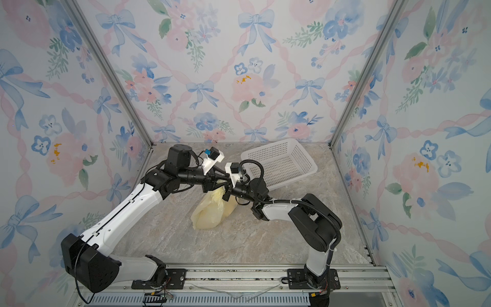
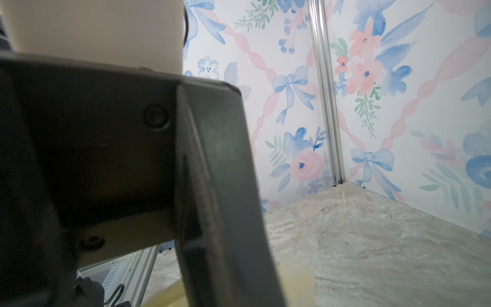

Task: Place the pears into plastic bags & tie knots
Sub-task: Tie the plastic bag at the center of the board.

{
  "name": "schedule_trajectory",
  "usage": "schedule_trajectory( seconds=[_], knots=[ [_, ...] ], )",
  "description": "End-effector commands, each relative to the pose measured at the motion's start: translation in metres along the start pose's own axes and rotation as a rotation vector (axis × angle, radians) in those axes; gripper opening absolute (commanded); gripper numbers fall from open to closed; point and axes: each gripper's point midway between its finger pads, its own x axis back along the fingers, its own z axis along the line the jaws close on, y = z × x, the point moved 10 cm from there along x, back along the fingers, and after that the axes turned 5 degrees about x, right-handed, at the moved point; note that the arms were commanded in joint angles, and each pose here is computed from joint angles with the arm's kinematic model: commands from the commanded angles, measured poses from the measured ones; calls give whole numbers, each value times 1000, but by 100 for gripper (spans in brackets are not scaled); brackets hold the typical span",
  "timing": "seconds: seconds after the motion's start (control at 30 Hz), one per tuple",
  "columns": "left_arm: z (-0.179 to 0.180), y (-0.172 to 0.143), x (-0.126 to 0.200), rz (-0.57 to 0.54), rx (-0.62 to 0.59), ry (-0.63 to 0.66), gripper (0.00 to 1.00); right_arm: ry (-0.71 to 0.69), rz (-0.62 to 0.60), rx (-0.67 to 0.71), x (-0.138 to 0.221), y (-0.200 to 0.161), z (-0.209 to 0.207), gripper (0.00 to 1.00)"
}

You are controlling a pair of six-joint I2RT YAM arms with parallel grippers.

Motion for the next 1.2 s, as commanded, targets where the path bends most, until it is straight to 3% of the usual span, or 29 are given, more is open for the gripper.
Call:
schedule_trajectory(
  seconds=[0.0, 0.17, 0.37, 0.47, 0.6, 0.8, 0.97, 1.17],
  knots=[
    [-4, 0, 16, 2, 18, 166, 47, -12, -140, 82, -1, 28, 9, 0],
    [-8, 20, 62, -160, 42, 357, 55, -7, -145, 114, 3, 32, 14, 0],
    [-2, 18, 86, -224, 193, 431, 44, 4, -156, 141, 3, 37, 18, 0],
    [-2, 10, 81, -195, 234, 343, 42, 12, -163, 148, 1, 40, 19, 0],
    [2, -4, 74, -158, 261, 322, 35, 20, -167, 149, -1, 42, 20, 0],
    [5, -13, 59, -107, 297, 202, 42, 33, -157, 140, -4, 37, 20, 0],
    [4, -16, 49, -76, 292, 176, 36, 39, -152, 134, -6, 35, 21, 0],
    [2, -17, 42, -56, 260, 163, 15, 40, -146, 120, -7, 34, 21, 0]
  ],
)
